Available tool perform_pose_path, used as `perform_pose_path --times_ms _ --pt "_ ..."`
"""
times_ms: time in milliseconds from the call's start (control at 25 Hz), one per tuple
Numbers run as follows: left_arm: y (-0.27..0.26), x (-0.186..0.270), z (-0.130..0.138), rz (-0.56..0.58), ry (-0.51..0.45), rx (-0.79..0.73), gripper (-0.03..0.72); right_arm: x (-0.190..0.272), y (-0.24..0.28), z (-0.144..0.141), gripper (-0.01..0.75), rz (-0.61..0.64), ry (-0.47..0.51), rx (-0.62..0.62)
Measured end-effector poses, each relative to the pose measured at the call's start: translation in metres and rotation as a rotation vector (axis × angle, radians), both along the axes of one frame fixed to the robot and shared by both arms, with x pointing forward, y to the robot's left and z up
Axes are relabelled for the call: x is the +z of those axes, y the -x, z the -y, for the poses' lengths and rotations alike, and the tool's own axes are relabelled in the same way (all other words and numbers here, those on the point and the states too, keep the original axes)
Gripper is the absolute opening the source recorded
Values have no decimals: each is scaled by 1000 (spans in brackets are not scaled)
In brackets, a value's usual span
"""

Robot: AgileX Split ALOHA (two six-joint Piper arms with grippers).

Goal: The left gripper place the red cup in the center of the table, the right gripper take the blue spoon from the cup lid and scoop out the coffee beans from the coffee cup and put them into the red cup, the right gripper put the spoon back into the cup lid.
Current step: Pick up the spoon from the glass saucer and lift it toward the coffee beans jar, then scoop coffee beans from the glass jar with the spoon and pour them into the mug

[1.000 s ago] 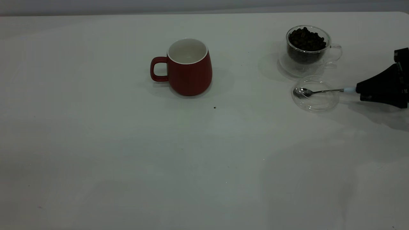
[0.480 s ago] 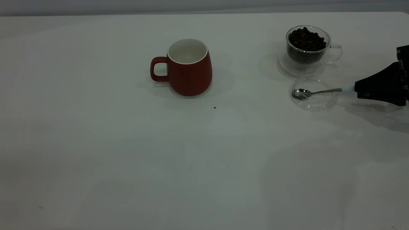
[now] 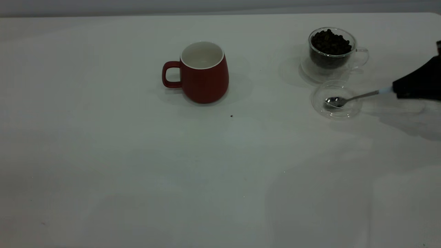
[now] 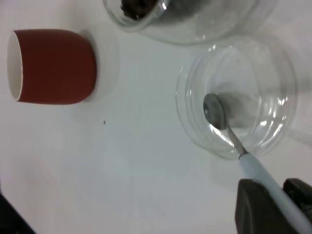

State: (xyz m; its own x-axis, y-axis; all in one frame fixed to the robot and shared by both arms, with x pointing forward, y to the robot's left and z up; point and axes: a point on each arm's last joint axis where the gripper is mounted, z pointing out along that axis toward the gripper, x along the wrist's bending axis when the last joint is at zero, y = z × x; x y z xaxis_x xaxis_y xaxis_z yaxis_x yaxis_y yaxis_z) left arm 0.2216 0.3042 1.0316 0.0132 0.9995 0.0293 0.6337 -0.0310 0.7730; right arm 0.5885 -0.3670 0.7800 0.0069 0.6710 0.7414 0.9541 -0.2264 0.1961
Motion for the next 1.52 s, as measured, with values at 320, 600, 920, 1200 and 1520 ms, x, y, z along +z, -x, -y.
perform_pose_path --times_ms 320,600,920,1200,1520 --pt "0 0 0 0 0 0 587 63 -13 3 109 129 55 -6" --pt "0 0 0 0 0 0 587 117 -43 -13 109 230 62 2" --pt "0 0 0 0 0 0 587 121 -94 -5 109 202 125 -1" --pt "0 0 0 0 1 1 587 100 -95 -3 109 126 147 21" --pt "0 0 0 0 1 1 587 75 -94 -7 109 71 123 28"
